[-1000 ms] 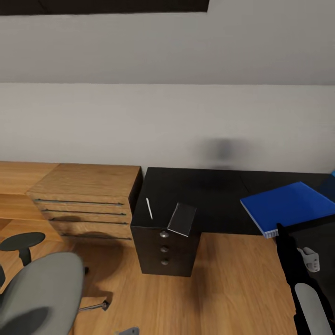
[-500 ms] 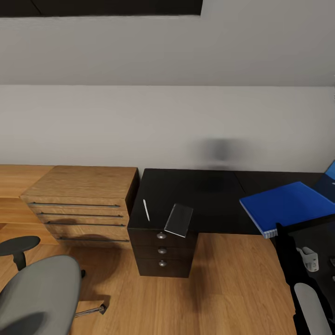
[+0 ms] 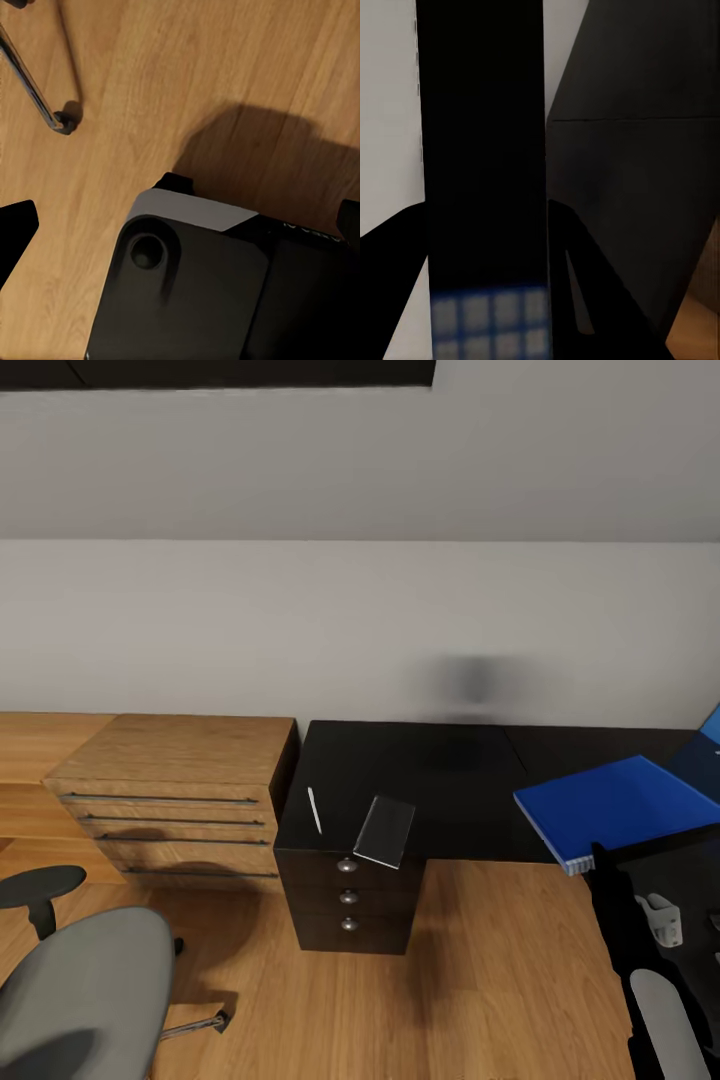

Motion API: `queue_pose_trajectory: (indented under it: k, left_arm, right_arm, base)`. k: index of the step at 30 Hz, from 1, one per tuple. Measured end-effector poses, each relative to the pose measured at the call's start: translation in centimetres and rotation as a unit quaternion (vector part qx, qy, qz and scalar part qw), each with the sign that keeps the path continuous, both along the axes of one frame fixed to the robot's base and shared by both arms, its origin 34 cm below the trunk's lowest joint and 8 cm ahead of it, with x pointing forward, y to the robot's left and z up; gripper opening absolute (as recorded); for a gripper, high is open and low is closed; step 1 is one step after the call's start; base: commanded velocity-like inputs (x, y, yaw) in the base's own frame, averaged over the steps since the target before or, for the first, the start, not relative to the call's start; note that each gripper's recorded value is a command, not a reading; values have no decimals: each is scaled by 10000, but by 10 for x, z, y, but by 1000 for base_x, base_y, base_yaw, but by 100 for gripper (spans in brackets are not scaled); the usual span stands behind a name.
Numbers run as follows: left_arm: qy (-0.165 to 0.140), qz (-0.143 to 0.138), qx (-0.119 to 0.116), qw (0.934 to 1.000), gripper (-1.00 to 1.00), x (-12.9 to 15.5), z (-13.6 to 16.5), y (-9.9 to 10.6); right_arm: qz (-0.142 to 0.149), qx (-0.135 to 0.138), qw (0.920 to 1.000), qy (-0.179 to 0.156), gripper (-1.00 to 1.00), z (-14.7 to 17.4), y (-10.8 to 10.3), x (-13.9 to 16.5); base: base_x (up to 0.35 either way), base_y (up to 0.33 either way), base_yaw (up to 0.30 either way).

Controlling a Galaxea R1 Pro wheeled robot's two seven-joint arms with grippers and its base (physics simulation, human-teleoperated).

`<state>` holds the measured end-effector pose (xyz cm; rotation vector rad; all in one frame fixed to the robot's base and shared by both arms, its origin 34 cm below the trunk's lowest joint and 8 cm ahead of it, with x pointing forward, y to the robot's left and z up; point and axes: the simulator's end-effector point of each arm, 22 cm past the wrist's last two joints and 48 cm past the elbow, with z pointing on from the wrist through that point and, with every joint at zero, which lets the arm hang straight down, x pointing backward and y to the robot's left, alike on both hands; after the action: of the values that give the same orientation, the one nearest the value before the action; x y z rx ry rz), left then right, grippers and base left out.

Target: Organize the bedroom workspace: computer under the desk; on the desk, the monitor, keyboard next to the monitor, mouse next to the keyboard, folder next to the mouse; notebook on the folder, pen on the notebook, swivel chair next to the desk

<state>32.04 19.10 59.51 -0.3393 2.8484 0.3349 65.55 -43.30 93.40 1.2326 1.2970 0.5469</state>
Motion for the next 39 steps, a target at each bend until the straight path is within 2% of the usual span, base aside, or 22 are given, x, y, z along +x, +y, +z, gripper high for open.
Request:
queue_pose_trajectory:
  k: [3, 7, 10, 13, 16, 18, 26, 35, 36, 37, 39]
  left_arm:
    - [17, -2, -1, 10000, 100, -1, -1, 0]
    - [32, 2, 0, 10000, 100, -3, -2, 0]
    - [-46, 46, 8, 10000, 100, -1, -1, 1]
    - [-150, 103, 20, 9998, 100, 2, -1, 2]
    - [-167, 122, 24, 9998, 100, 2, -1, 2]
    - [-156, 133, 20, 9998, 100, 1, -2, 2]
    - [-85, 145, 14, 9999, 100, -4, -4, 1]
    - [-58, 143, 25, 9999, 100, -6, -5, 2]
    - [-57, 142, 20, 9999, 100, -6, -5, 1]
    - [-46, 134, 19, 9999, 100, -7, -5, 1]
    - [-17, 123, 41, 9999, 100, -10, -6, 2]
  right_arm:
    - [-3, 4, 10000, 46, -100, -4, 0, 0]
    - [-55, 84, 9995, 290, -100, -24, -2, -5]
    - [-142, 270, 9985, 456, -100, -38, -3, -9]
    - [-243, 613, 9966, 498, -100, -48, -4, -11]
    - [-319, 829, 9944, 575, -100, -56, -5, -14]
    - [-344, 880, 9936, 618, -100, -60, -5, -15]
    - [-365, 882, 9932, 664, -100, -64, -7, -16]
    - [-363, 844, 9940, 585, -100, -56, -9, -14]
    - [-382, 833, 9941, 586, -100, -55, -12, -15]
    - [-426, 669, 9951, 597, -100, -50, -29, -16]
    - [-437, 511, 9956, 647, -100, -48, -45, -17]
  base:
    - [0, 0, 0]
    - [0, 0, 0]
    - [0, 0, -4]
    - [0, 0, -41]
    - [0, 0, -65]
    - [0, 0, -126]
    - [12, 0, -196]
    - [279, -54, -32]
    - [225, -195, -1]
    - [180, -158, 0]
    - [129, -115, 0]
